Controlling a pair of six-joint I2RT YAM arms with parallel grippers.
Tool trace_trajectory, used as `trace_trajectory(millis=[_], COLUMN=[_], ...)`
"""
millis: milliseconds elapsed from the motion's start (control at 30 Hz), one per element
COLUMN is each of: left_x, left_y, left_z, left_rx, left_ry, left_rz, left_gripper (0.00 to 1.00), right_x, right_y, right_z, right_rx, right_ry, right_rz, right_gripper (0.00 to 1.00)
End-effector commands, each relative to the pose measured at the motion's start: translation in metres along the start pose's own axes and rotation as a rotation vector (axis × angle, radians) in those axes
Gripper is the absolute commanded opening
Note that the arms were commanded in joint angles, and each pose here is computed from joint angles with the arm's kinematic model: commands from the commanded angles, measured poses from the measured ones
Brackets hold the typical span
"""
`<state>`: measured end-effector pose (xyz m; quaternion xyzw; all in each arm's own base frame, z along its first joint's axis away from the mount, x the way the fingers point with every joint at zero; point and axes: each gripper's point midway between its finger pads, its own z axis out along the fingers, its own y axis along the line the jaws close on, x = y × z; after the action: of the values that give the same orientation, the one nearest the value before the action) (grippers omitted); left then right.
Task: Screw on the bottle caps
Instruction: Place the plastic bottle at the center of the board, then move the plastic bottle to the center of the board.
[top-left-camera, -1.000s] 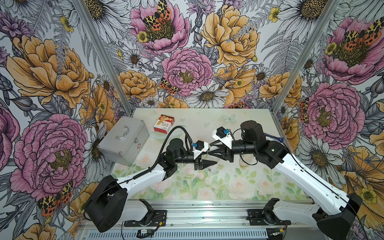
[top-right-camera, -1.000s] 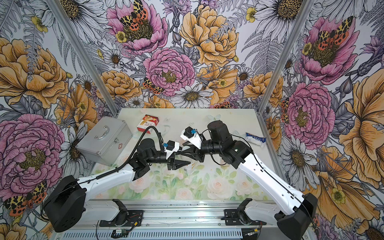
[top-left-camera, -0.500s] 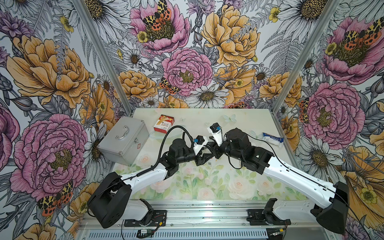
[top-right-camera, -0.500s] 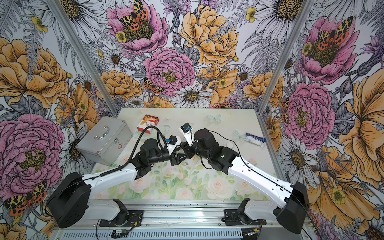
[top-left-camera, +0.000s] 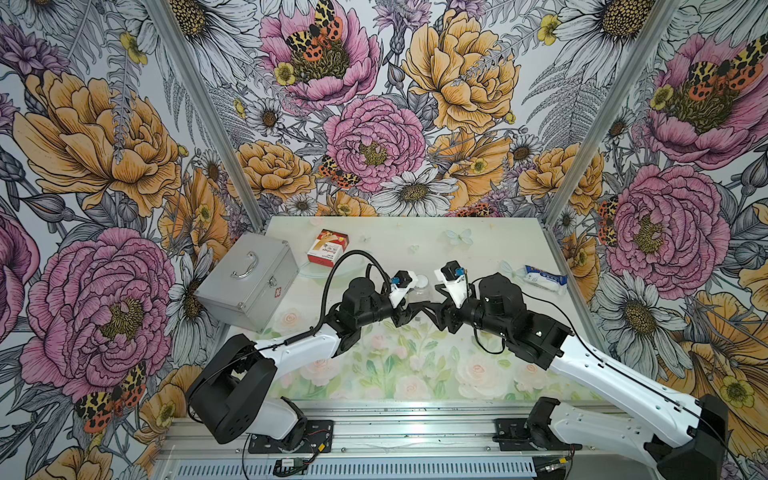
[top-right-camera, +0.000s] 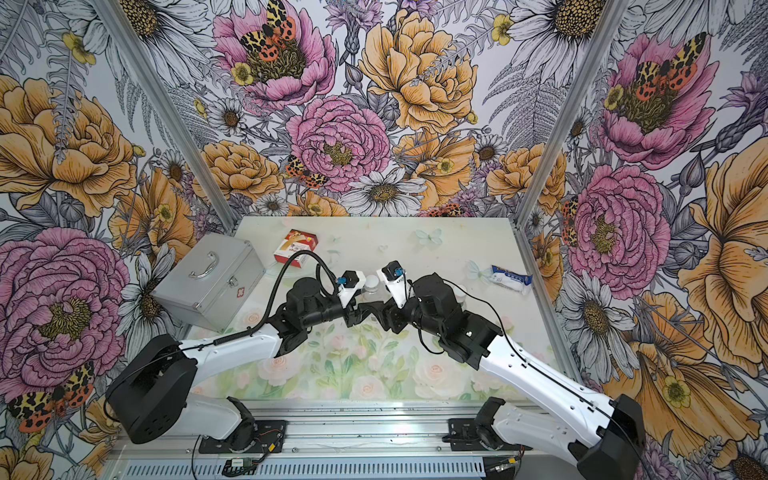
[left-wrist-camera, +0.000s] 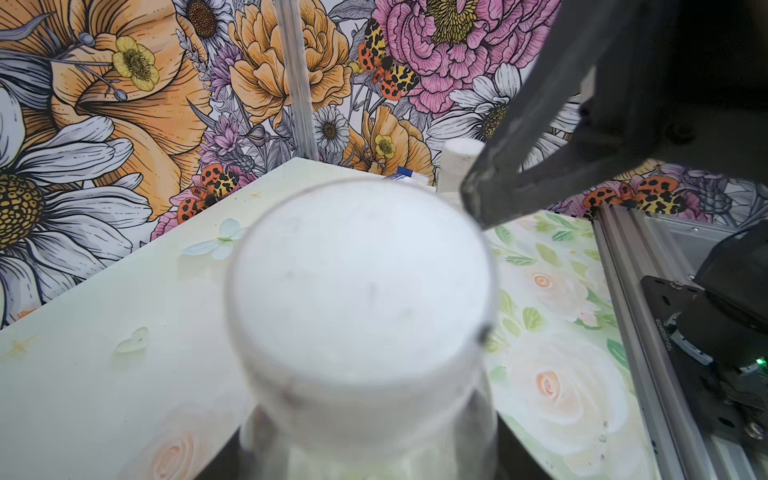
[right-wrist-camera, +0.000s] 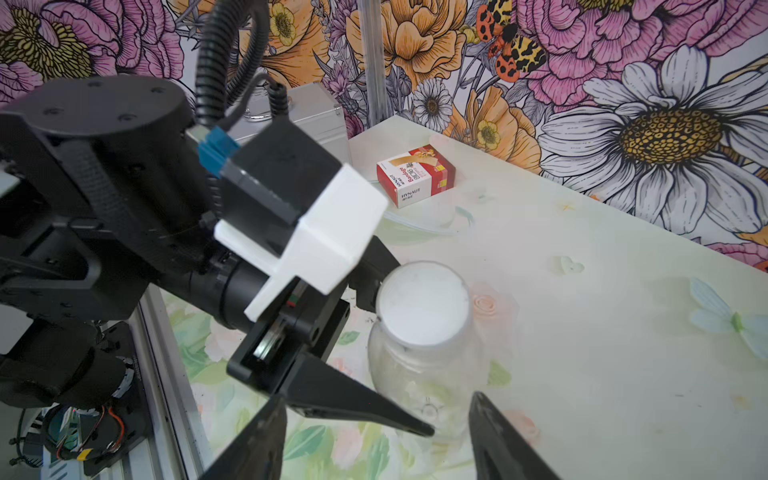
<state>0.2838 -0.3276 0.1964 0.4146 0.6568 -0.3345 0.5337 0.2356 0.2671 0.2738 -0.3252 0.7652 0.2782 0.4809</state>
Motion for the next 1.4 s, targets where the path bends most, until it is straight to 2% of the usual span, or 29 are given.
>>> trace_trajectory(millis=[0, 267, 400, 600, 767, 900, 967, 1000, 1067, 1233, 1300, 1367], left_x=[0.015, 0.033, 0.037, 0.056, 0.059, 0.073, 0.076, 0.075, 0.075, 0.078, 0.072, 0.064], left_y=[0.012, 0.018, 0.018, 0.016, 0.014, 0.010, 0.010, 0.010, 0.011, 0.009, 0.009, 0.008], left_z=[0.003, 0.013, 0.014, 0.018, 0.014, 0.020, 0.021, 0.021, 0.020, 0.022, 0.022, 0.020], left_rx=[-0.052, -0.076, -0.069, -0.061, -0.056, -0.046, -0.050, -0.054, -0.057, -0.036, -0.034, -0.032], left_ry=[0.000, -0.089, -0.140, -0.112, -0.097, -0.002, 0.016, 0.014, 0.019, 0.043, 0.031, 0.015], left_rz=[0.025, -0.010, -0.036, -0.046, -0.020, 0.026, 0.025, 0.026, 0.027, 0.022, 0.015, 0.013], left_gripper=[0.53, 0.53, 0.53, 0.54, 0.58, 0.59, 0.59, 0.59, 0.59, 0.70, 0.78, 0.80], right_x=[-0.007, -0.011, -0.004, 0.008, 0.008, 0.002, 0.000, 0.002, 0.007, 0.011, 0.011, 0.008], right_y=[0.006, -0.023, -0.028, -0.036, -0.041, -0.043, -0.052, -0.067, -0.088, -0.111, -0.119, -0.126], right_z=[-0.011, -0.034, -0.038, -0.041, -0.045, -0.048, -0.053, -0.059, -0.070, -0.081, -0.087, -0.094], right_rx=[-0.046, 0.144, 0.174, 0.215, 0.245, 0.264, 0.313, 0.399, 0.516, 0.619, 0.659, 0.687], right_ry=[-0.036, -0.099, -0.103, -0.097, -0.107, -0.122, -0.130, -0.122, -0.100, -0.043, -0.037, -0.043], right_rz=[-0.011, -0.016, -0.011, 0.021, 0.022, 0.019, 0.055, 0.113, 0.204, 0.295, 0.297, 0.296], right_gripper=[0.71, 0.76, 0.76, 0.77, 0.77, 0.77, 0.77, 0.77, 0.83, 0.99, 1.00, 1.00])
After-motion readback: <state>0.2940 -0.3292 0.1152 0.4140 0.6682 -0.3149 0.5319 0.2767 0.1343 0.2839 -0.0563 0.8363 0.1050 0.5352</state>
